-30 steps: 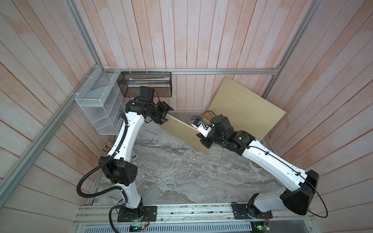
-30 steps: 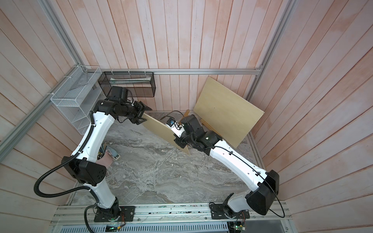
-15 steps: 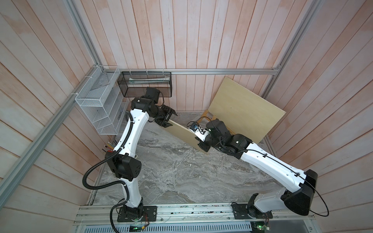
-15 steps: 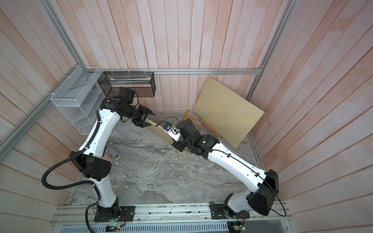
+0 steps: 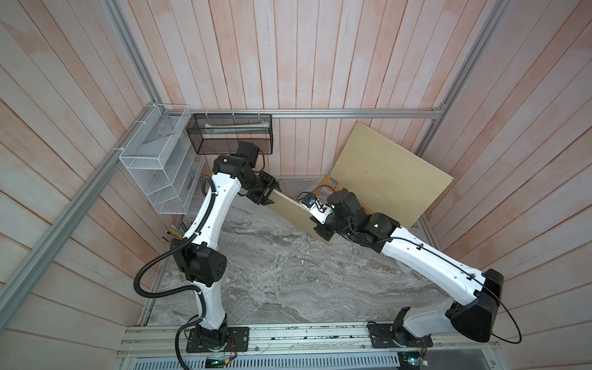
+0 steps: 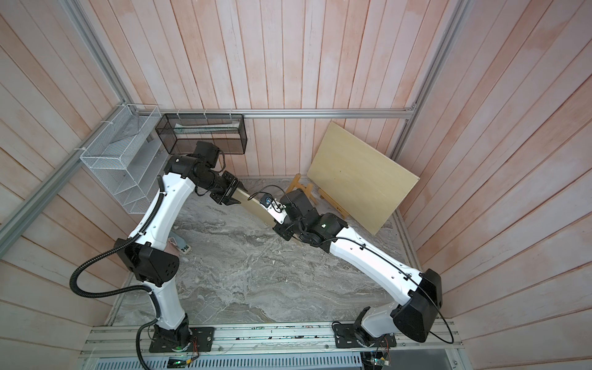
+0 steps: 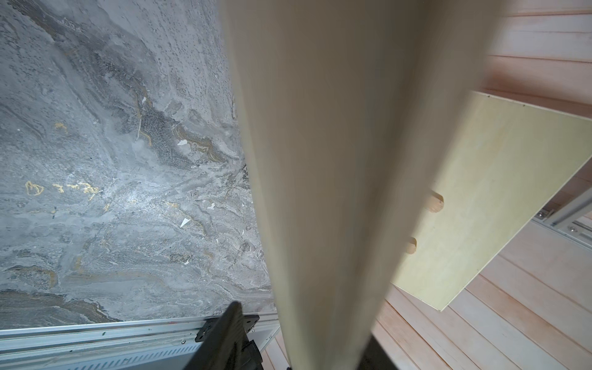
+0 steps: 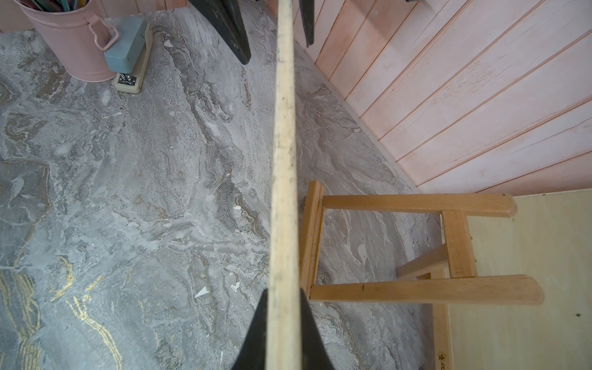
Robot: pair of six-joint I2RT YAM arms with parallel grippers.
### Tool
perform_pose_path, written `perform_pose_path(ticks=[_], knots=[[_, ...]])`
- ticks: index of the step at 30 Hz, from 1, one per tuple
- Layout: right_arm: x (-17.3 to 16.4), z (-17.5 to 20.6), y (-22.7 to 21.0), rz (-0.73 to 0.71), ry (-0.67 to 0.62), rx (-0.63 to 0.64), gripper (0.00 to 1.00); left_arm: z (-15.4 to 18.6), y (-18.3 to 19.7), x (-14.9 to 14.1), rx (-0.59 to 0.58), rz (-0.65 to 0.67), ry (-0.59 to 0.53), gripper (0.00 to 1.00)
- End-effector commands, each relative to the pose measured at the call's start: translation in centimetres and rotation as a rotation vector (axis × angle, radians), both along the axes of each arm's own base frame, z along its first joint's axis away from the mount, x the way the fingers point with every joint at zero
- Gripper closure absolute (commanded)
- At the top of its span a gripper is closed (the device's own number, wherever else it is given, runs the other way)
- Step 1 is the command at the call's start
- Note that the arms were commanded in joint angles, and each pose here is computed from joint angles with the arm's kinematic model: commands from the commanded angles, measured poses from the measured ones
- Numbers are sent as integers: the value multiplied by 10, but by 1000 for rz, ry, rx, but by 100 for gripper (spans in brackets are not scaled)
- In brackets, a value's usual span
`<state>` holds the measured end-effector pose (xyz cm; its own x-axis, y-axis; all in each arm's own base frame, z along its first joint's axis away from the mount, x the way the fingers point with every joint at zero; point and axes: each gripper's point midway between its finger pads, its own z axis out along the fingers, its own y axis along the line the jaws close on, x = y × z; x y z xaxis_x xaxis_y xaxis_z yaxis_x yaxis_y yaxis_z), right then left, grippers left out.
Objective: Assemble the easel
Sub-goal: Adjust the drawing board at the center of the board.
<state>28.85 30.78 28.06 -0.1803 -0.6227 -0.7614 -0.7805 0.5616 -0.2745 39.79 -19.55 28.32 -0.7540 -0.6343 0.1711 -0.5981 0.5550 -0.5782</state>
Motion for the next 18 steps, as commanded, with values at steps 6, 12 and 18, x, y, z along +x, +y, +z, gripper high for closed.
perform_pose_path(ticks=[6, 12, 18], knots=[[0, 32, 18, 47, -59, 121, 100, -36, -8, 6, 28, -32, 98, 61], [-3, 26, 28, 70, -31, 143, 100, -35, -12, 16, 16, -23, 75, 81], [-8, 27, 37, 95, -3, 178, 100, -28, -11, 19, 14, -21, 50, 100]])
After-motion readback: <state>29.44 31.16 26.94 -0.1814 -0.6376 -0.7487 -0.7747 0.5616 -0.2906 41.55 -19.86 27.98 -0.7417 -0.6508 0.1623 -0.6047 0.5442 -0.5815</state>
